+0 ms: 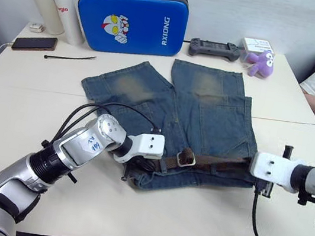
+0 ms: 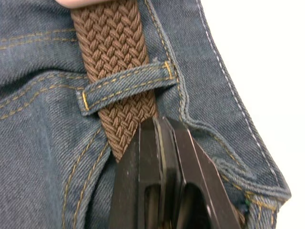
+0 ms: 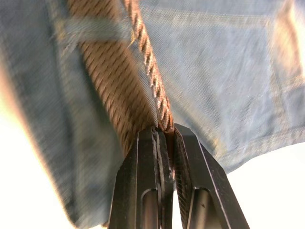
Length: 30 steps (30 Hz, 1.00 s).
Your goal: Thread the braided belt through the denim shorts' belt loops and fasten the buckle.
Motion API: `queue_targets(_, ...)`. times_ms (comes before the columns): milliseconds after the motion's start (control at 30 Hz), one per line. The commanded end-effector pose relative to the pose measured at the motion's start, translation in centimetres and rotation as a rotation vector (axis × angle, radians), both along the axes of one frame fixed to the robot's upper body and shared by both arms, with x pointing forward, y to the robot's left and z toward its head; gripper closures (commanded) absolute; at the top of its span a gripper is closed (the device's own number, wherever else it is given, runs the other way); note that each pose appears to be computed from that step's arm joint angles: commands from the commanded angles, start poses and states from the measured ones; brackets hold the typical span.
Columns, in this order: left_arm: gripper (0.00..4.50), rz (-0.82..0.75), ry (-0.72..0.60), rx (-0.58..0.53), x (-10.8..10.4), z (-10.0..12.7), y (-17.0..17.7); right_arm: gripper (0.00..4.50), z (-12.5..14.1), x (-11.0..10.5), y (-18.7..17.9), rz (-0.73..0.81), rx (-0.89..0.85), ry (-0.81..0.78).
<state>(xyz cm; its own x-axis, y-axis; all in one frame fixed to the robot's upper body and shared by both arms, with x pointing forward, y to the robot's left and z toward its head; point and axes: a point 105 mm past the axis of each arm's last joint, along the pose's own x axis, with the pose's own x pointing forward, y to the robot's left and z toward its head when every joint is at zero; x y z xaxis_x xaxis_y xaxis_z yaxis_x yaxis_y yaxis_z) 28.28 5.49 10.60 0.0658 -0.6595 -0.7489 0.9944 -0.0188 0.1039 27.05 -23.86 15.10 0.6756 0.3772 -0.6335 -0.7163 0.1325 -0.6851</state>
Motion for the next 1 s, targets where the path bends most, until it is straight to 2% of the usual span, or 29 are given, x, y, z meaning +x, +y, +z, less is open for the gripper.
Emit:
queue_targets(33, 4.5, 0.046, 0.046, 0.097, 0.1, -2.0, 2.0, 4.42, 1.1, -0.2, -1.0, -0.03, -0.043, -0.075)
queue_targets(167, 4.5, 0.048, 0.05, 0.117, 0.2, -2.1, 2.9, 4.42, 1.1, 0.3, -2.2, -0.064, -0.092, -0.152)
queue_targets(400, 4.5, 0.053, 0.063, 0.15, -0.1, -2.1, 4.6, 4.42, 1.3, 2.8, -3.9, -0.076, -0.174, -0.356)
queue_targets(667, 4.5, 0.08, 0.052, 0.156, 0.2, -1.9, 5.4, 4.42, -1.1, 2.0, -3.2, -0.005, -0.136, -0.253)
queue_targets(900, 4.5, 0.092, 0.07, 0.103, 0.3, -1.4, 5.3, 4.42, -0.7, 1.1, -3.0, -0.014, 0.002, -0.204)
queue_targets(967, 4.5, 0.092, 0.075, 0.066, 0.3, -0.9, 4.9, 3.6, -0.2, 0.9, -3.0, -0.002, 0.014, -0.206)
queue_targets(1000, 4.5, 0.089, 0.07, 0.047, 0.5, -0.6, 4.8, 3.33, 0.0, 0.9, -3.1, -0.001, 0.016, -0.201)
